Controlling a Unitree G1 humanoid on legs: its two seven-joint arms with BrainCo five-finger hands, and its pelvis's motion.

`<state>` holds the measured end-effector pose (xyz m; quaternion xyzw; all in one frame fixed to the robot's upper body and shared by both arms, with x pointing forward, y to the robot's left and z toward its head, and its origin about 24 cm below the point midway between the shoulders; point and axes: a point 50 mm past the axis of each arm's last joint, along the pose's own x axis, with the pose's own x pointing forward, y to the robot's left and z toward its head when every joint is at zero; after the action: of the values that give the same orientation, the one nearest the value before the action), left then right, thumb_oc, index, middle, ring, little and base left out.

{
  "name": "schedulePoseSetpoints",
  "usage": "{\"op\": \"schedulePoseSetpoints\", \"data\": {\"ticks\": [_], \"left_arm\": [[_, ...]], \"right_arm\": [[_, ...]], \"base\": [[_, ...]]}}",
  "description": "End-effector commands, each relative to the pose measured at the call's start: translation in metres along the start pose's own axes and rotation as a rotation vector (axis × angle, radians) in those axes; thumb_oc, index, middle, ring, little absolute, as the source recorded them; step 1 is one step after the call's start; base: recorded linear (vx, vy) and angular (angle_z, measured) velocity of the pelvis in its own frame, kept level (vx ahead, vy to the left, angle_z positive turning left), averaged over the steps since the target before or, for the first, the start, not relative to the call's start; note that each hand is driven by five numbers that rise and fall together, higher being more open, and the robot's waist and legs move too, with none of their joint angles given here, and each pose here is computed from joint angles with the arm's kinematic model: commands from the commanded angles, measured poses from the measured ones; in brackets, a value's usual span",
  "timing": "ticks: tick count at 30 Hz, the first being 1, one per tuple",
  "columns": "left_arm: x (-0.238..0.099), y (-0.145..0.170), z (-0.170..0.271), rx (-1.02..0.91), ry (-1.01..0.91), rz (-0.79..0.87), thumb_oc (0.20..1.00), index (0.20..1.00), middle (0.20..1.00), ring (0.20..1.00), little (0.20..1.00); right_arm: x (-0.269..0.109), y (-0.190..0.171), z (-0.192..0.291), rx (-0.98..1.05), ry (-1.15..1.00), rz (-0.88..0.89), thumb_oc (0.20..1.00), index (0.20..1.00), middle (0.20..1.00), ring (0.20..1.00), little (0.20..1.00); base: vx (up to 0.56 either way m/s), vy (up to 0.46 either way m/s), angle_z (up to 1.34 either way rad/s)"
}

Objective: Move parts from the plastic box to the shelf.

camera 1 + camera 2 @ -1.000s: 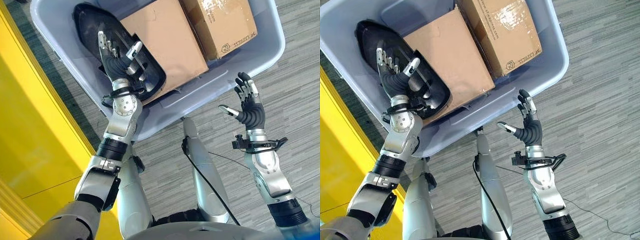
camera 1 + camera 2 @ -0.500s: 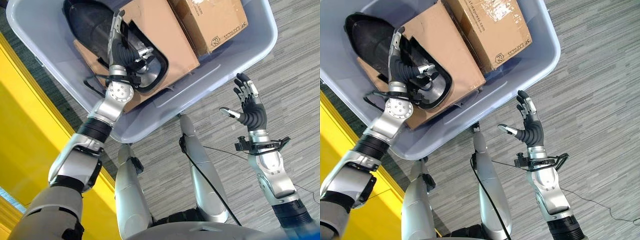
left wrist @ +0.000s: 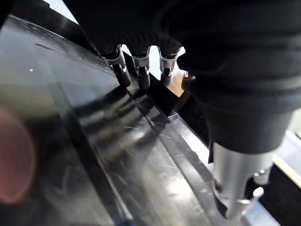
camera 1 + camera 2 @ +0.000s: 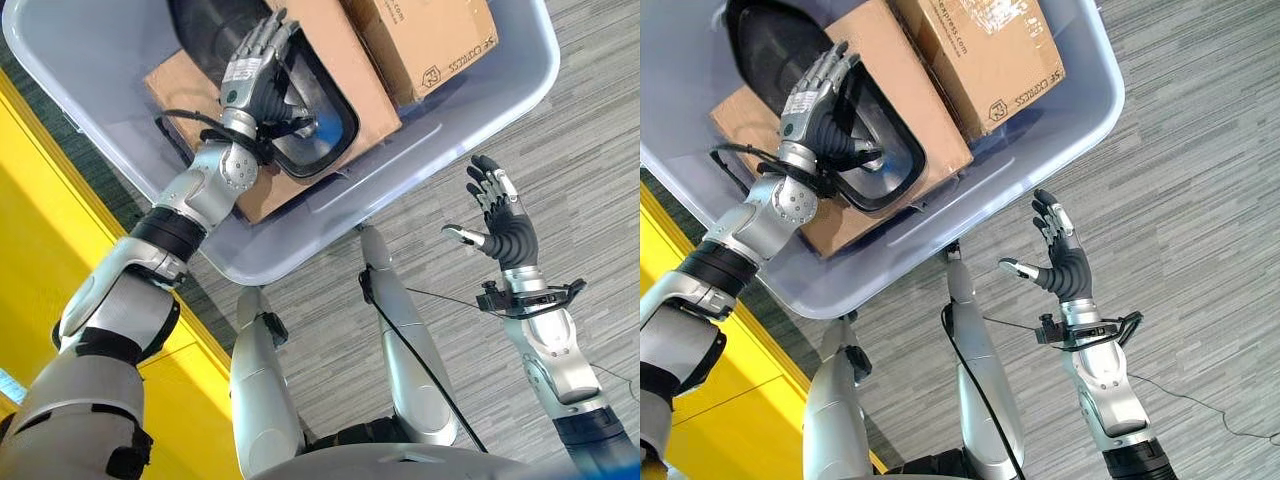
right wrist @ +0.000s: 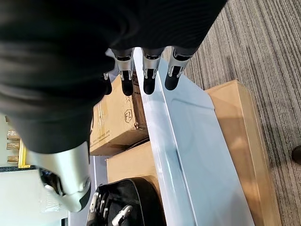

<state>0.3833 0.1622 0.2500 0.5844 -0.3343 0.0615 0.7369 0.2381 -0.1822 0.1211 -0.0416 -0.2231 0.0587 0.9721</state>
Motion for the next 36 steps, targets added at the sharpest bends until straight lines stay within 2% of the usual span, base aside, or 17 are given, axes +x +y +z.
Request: {"op": "schedulePoseSetpoints", "data": {"ticks": [1,14,22,23,25,26,28,32,36], "left_arm": [[-0.009,-0.002,-0.017,0.234,-0.043,-0.136,1.000,1.000,1.000,1.000,1.000],[-0.029,0.011,-0.021,0.525,-0.238,-0.283,1.000,1.000,1.000,1.000,1.000],[-0.051,0.060,-0.016,0.521,-0.294,-0.140,1.000,1.000,1.000,1.000,1.000],[-0.058,0.076,-0.014,0.493,-0.287,-0.039,1.000,1.000,1.000,1.000,1.000],[-0.062,0.081,-0.012,0.439,-0.275,0.013,1.000,1.000,1.000,1.000,1.000],[-0.072,0.102,-0.001,0.298,-0.286,0.199,1.000,1.000,1.000,1.000,1.000],[-0.077,0.112,0.010,0.181,-0.307,0.314,1.000,1.000,1.000,1.000,1.000],[-0.085,0.111,0.023,-0.054,-0.294,0.483,1.000,1.000,1.000,1.000,1.000],[-0.092,0.105,0.032,-0.188,-0.269,0.588,1.000,1.000,1.000,1.000,1.000]], "right_arm": [[-0.003,-0.017,0.027,-0.031,-0.132,-0.015,1.000,1.000,1.000,1.000,1.000],[-0.003,-0.025,0.037,-0.084,-0.171,-0.011,1.000,1.000,1.000,1.000,1.000],[-0.008,-0.031,0.042,-0.112,-0.193,-0.040,1.000,1.000,1.000,1.000,1.000],[-0.010,-0.032,0.042,-0.127,-0.185,-0.047,1.000,1.000,1.000,1.000,1.000],[-0.011,-0.033,0.042,-0.133,-0.185,-0.057,1.000,1.000,1.000,1.000,1.000],[-0.013,-0.031,0.041,-0.132,-0.183,-0.058,1.000,1.000,1.000,1.000,1.000],[-0.015,-0.030,0.042,-0.127,-0.188,-0.061,1.000,1.000,1.000,1.000,1.000],[-0.018,-0.024,0.039,-0.116,-0.171,-0.060,1.000,1.000,1.000,1.000,1.000],[-0.017,-0.021,0.041,-0.111,-0.183,-0.060,1.000,1.000,1.000,1.000,1.000]], "base": [[0.01,0.041,0.00],[0.01,0.019,-0.04],[-0.01,0.001,-0.01],[0.00,0.000,0.00],[0.00,0.000,0.00],[0.00,0.000,0.00],[-0.04,-0.030,0.01],[0.00,-0.034,0.09],[0.00,-0.029,0.03]]}}
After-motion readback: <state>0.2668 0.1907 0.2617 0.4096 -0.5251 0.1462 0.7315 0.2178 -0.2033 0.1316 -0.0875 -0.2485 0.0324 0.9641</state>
